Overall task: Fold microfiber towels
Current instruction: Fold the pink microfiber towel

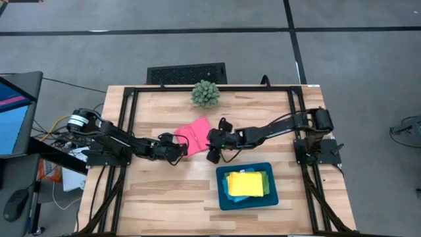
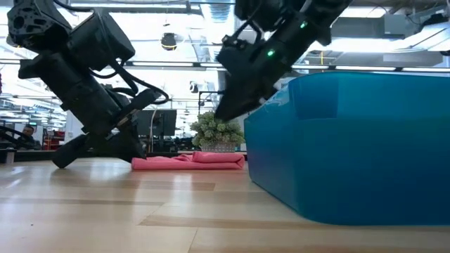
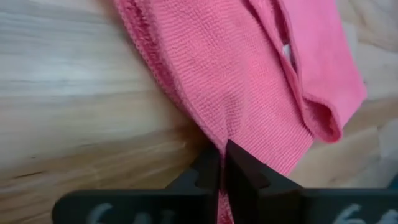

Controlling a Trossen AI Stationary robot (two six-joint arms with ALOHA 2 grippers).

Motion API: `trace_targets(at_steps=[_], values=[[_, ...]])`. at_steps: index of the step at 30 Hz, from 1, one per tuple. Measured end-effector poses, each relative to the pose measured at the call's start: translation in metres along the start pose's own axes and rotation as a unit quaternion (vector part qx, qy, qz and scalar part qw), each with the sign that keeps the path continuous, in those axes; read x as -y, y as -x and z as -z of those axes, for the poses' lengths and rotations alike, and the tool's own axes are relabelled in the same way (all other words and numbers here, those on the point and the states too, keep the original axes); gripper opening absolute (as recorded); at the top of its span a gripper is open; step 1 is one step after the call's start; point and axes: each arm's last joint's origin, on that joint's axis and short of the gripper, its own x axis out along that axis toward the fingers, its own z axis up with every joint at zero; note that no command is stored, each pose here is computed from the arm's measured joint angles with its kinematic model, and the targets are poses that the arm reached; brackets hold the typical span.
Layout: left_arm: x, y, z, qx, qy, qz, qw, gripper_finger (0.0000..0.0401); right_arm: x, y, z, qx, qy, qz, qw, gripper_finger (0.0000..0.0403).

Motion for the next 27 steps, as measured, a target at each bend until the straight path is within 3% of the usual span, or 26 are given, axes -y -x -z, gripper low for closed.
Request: trace_targets(at_steps=[11,20,27], values=[[0.003,0.026,0.000,-0.036,-0.007,0.013,0.999,0.0001,-0.011,-0.052,0.024,0.004,-0.003,-0.016,1.000,0.0182],[0.010,0.053,-0.010,-0.036,0.011,0.049,0.998,0.0000,-0.017,-0.051,0.011,0.079,-0.024,-0.043,0.996,0.0182],[0.009,0.058,-0.009,-0.079,0.020,0.048,0.995,0.0000,-0.018,-0.051,0.009,0.087,-0.029,-0.057,0.994,0.0182]])
